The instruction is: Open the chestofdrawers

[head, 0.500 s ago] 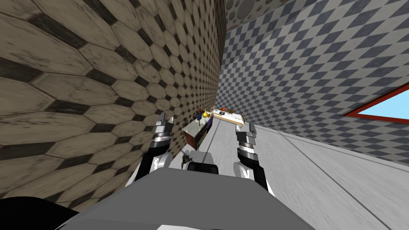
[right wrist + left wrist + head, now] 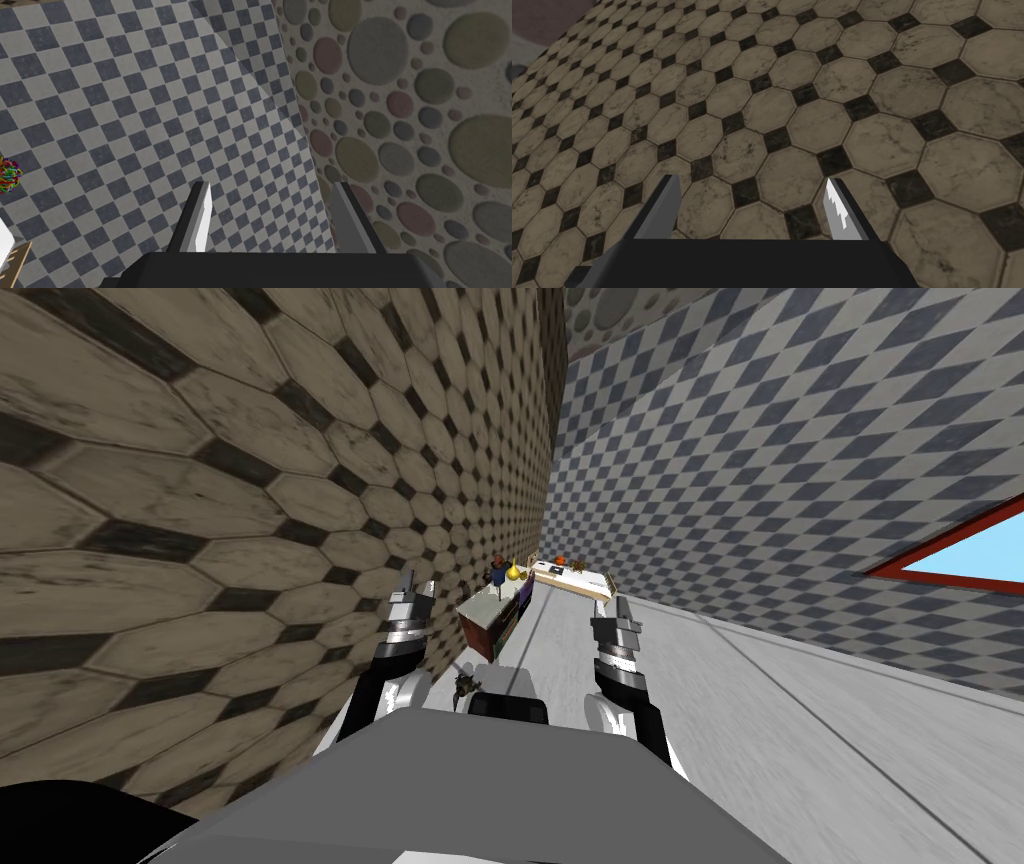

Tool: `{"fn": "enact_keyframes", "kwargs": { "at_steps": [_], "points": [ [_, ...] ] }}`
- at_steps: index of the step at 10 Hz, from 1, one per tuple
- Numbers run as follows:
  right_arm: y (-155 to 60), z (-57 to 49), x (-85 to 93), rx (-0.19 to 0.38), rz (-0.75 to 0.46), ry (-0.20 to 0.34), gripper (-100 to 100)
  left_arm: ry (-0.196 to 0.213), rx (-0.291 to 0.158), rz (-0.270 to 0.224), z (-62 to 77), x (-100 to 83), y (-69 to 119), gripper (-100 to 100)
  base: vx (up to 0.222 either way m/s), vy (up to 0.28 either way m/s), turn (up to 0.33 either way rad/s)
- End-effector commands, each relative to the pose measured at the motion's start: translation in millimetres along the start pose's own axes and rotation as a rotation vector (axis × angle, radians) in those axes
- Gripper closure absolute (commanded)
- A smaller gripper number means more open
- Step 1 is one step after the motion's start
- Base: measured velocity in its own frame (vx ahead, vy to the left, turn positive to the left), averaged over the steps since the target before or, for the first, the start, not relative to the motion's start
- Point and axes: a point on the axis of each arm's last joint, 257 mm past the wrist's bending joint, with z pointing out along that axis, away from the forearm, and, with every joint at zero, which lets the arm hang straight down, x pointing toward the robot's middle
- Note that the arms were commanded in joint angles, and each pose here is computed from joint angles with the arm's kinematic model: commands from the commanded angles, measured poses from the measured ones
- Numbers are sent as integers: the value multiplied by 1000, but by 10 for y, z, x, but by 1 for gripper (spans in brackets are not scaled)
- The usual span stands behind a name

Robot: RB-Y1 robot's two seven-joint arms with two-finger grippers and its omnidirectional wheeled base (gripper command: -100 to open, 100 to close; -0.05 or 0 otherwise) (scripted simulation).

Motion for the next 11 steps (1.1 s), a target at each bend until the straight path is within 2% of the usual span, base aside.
{"fn": "enact_keyframes", "kwargs": {
  "at_steps": [1, 4, 5, 8, 11],
  "points": [
    [0, 0, 0, 0, 0, 0, 0, 0, 0, 0, 0, 0, 0, 0, 0, 0, 0],
    [1, 0, 0, 0, 0, 0, 0, 0, 0, 0, 0, 0, -1, 0, 0, 0, 0],
    [1, 0, 0, 0, 0, 0, 0, 27, -10, -1, -9, 51, 47, -100, 19, -8, -14],
    [-3, -1, 0, 1, 0, 0, 0, 92, -49, -22, -56, 193, 224, -100, 40, -21, -24],
    [-3, -1, -1, 1, 0, 0, 0, 154, -112, -67, -153, 361, 496, -100, 68, -38, -36]
  ]
}}
